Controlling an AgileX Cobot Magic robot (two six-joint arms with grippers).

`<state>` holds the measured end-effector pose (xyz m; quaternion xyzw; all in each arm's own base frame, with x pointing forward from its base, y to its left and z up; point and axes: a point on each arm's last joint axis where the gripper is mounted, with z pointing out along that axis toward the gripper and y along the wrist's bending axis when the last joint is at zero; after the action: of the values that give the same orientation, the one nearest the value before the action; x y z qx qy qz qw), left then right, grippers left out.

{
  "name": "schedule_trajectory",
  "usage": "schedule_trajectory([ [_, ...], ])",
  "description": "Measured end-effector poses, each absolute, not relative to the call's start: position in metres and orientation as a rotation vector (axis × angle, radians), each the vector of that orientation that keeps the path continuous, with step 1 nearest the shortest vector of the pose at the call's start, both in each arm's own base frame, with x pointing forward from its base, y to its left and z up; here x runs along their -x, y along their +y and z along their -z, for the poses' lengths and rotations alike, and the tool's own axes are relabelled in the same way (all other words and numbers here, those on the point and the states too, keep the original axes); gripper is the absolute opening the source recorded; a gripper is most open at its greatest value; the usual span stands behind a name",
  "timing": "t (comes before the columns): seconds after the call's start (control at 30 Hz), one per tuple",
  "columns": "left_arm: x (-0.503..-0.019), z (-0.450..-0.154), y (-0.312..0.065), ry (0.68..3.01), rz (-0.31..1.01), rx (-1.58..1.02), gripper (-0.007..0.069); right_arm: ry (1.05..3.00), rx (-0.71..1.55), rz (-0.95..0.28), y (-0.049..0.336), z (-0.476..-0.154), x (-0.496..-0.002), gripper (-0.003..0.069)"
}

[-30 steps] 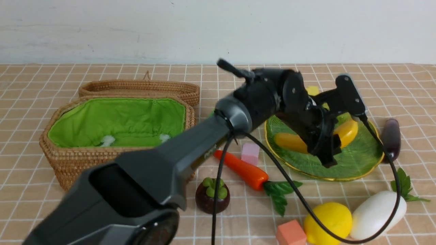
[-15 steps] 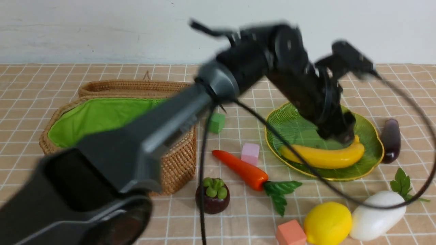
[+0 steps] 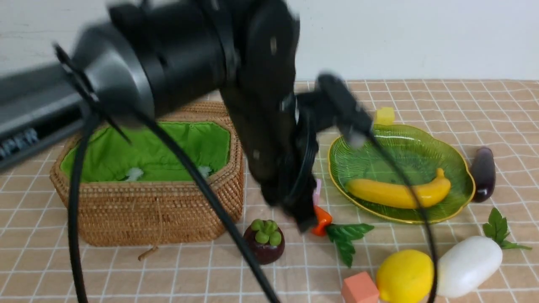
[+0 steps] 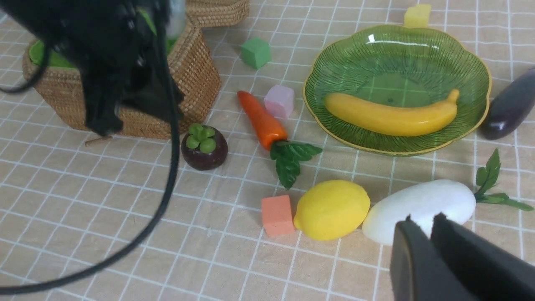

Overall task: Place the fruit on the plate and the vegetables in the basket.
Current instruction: Grab a mangosteen with your left arm and put it on the plate on the right

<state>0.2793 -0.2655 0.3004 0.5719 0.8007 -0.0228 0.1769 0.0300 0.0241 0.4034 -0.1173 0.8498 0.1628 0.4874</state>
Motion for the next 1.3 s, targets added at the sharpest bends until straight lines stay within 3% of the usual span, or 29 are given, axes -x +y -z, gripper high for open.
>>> schedule_trajectory([
  [0.2,-0.3,-0.248,-0.269,2.171,-0.14,-1.73,0.0605,2.075,0.307,-0.386,0.024,-0.402,-0.029,0.0085],
  [0.27,-0.308,-0.235,-0.272,2.139,-0.198,-1.756,0.0652,2.075,0.316,-0.383,0.024,-0.402,-0.029,0.0085],
  [0.4,-0.315,-0.214,-0.277,2.128,-0.232,-1.791,0.0654,2.074,0.321,-0.382,0.024,-0.402,-0.029,0.0085],
  [0.6,-0.328,-0.175,-0.276,2.163,-0.296,-1.86,0.0558,2.078,0.326,-0.396,0.025,-0.402,-0.029,0.0085],
  [0.7,-0.33,-0.17,-0.275,2.162,-0.314,-1.87,0.0518,2.078,0.327,-0.396,0.025,-0.402,-0.028,0.0085],
  [0.93,-0.331,-0.171,-0.275,2.147,-0.328,-1.873,0.0518,2.078,0.327,-0.396,0.025,-0.402,-0.028,0.0085],
  [1.1,-0.328,-0.197,-0.285,2.144,-0.28,-1.786,0.0518,2.073,0.291,-0.365,0.022,-0.403,-0.03,0.0088],
  [1.23,-0.326,-0.265,-0.327,2.025,-0.012,-1.528,0.0518,2.004,0.144,-0.293,0.013,-0.409,-0.037,0.0088],
  [1.27,-0.327,-0.267,-0.328,2.019,-0.009,-1.521,0.0518,1.996,0.132,-0.288,0.012,-0.409,-0.038,0.0088],
  [1.3,-0.333,-0.288,-0.346,1.942,0.124,-1.408,0.0518,1.972,0.101,-0.281,0.01,-0.412,-0.039,0.0088],
])
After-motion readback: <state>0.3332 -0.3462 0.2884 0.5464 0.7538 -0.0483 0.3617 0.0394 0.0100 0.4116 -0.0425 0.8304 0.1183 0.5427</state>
